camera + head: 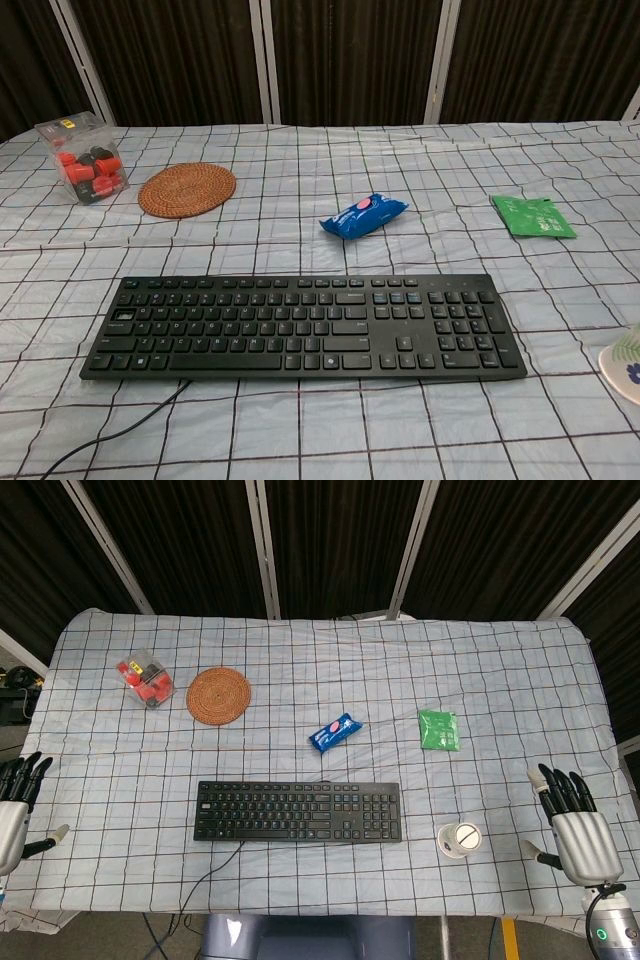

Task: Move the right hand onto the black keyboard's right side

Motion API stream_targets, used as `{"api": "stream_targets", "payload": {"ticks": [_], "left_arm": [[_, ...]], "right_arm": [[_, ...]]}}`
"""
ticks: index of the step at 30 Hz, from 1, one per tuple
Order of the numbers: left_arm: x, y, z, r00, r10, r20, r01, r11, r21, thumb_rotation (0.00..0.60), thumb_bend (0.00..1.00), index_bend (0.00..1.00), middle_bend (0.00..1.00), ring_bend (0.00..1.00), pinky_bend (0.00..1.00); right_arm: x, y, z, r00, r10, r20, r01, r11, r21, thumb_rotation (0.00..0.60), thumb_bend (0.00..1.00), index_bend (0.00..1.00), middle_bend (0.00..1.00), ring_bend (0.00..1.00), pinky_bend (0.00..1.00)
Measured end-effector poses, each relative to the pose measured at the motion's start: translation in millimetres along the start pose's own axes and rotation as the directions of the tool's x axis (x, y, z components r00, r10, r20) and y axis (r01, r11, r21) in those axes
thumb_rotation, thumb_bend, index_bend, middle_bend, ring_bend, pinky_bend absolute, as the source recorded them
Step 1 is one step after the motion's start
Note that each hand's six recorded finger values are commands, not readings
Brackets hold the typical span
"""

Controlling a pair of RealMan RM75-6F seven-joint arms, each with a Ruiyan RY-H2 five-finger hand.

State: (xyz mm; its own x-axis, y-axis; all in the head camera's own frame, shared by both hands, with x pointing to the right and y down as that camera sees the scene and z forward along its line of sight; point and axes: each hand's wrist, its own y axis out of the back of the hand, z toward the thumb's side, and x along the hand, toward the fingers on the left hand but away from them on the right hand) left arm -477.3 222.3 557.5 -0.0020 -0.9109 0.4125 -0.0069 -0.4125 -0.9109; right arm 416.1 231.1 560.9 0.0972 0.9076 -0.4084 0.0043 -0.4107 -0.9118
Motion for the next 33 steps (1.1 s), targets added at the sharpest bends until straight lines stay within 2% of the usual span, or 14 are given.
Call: {"api": "stream_targets", "payload": {"ticks": [24, 25, 27, 29, 30, 32, 33], "left_arm": [[0.7, 2.1, 2.1, 1.000, 0.009, 0.008, -0.009, 1.000, -0.017, 0.600, 0.13, 0.00, 0.00, 0.00, 0.00], [0.7, 2.4, 2.2, 1.000, 0.011, 0.009, -0.011, 1.000, -0.018, 0.600, 0.13, 0.00, 0.00, 0.00, 0.00], [0.5, 2.9, 2.0, 1.000, 0.015, 0.009, -0.015, 1.000, -0.018, 0.600, 0.12, 0.00, 0.00, 0.00, 0.00], [0.6, 3.2, 2.0, 1.000, 0.017, 0.008, -0.017, 1.000, -0.021, 0.600, 0.12, 0.00, 0.00, 0.00, 0.00], [0.9, 3.6, 2.2, 1.000, 0.020, 0.008, -0.020, 1.000, -0.024, 0.600, 0.12, 0.00, 0.00, 0.00, 0.00], [1.4, 4.0, 3.0, 1.000, 0.024, 0.012, -0.024, 0.999, -0.025, 0.600, 0.12, 0.00, 0.00, 0.00, 0.00], [1.6, 4.0, 3.3, 1.000, 0.025, 0.013, -0.025, 0.999, -0.024, 0.600, 0.12, 0.00, 0.00, 0.00, 0.00]], "right_arm": [[1.1, -0.5, 0.4, 1.000, 0.023, 0.003, -0.023, 1.000, -0.013, 0.600, 0.09, 0.02, 0.00, 0.00, 0.01], [0.5, 0.8, 1.4, 1.000, 0.019, -0.001, -0.019, 1.000, -0.020, 0.600, 0.09, 0.02, 0.03, 0.01, 0.06], [-1.7, 4.6, 4.5, 1.000, 0.005, -0.010, -0.006, 0.999, -0.043, 0.600, 0.10, 0.04, 0.16, 0.11, 0.22], [-4.9, 9.3, 9.9, 1.000, -0.003, -0.021, 0.001, 0.997, -0.076, 0.600, 0.12, 0.04, 0.43, 0.38, 0.47], [-6.5, 11.2, 12.9, 1.000, -0.002, -0.026, 0.000, 0.996, -0.090, 0.600, 0.14, 0.04, 0.53, 0.47, 0.54], [-10.7, 14.7, 21.6, 0.999, 0.018, -0.040, -0.023, 0.991, -0.129, 0.600, 0.20, 0.05, 0.68, 0.62, 0.61], [-13.5, 16.4, 28.1, 0.998, 0.040, -0.051, -0.048, 0.987, -0.152, 0.600, 0.23, 0.05, 0.71, 0.65, 0.63]]}}
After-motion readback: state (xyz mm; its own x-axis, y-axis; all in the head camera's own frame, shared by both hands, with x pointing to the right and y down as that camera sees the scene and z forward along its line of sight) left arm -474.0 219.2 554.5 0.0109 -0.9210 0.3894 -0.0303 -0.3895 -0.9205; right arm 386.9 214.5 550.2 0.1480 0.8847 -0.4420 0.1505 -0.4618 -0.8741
